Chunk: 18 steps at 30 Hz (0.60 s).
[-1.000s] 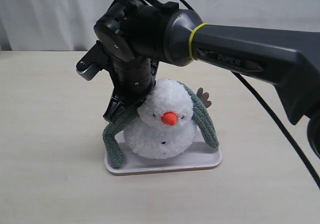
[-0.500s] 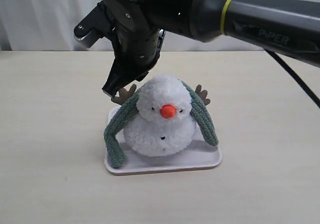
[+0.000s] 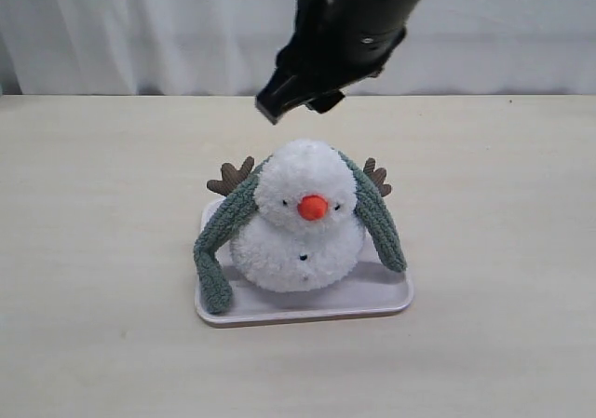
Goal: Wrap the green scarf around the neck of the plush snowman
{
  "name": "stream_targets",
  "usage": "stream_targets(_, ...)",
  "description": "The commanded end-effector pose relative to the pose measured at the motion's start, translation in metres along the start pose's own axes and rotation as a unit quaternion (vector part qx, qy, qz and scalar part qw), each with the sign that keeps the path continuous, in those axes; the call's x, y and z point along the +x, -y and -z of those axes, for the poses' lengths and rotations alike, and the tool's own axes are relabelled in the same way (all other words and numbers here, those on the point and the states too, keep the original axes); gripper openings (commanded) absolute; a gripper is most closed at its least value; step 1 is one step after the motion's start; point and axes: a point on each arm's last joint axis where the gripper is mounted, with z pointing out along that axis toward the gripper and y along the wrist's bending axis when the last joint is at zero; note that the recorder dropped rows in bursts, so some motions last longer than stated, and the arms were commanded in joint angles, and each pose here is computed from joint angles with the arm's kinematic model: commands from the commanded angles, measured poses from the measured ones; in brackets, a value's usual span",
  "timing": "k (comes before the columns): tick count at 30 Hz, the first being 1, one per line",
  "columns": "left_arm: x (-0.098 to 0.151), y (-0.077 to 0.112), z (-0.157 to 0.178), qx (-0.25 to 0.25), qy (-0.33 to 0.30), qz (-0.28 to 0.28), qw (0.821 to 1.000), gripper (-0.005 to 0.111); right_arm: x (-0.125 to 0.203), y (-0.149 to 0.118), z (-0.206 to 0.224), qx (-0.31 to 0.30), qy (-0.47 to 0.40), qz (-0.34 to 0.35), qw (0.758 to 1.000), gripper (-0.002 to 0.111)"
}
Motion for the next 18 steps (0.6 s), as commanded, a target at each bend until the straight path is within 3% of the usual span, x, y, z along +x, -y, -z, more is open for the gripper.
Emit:
stream_targets(1, 0.0, 0.0, 0.0, -0.001, 0.005, 0.002, 1.0, 0.0, 0.037, 0.019, 0.009, -0.009, -0.017, -0.047, 0.999, 0.061)
stream_targets(7, 0.0, 0.0, 0.0, -0.001, 0.005, 0.002, 1.0, 0.0, 0.089, 0.023, -0.002, -0.028, 0.012, -0.069, 0.997, 0.061)
stream_targets(12, 0.0, 0.0, 0.0, -0.001, 0.005, 0.002, 1.0, 0.0, 0.128, 0.002, -0.037, -0.068, 0.062, -0.07, 0.993, 0.061)
stream_targets(18, 0.0, 0.0, 0.0, -0.001, 0.005, 0.002, 1.0, 0.0, 0.136, -0.015, -0.068, -0.089, 0.091, -0.055, 0.99, 0.061)
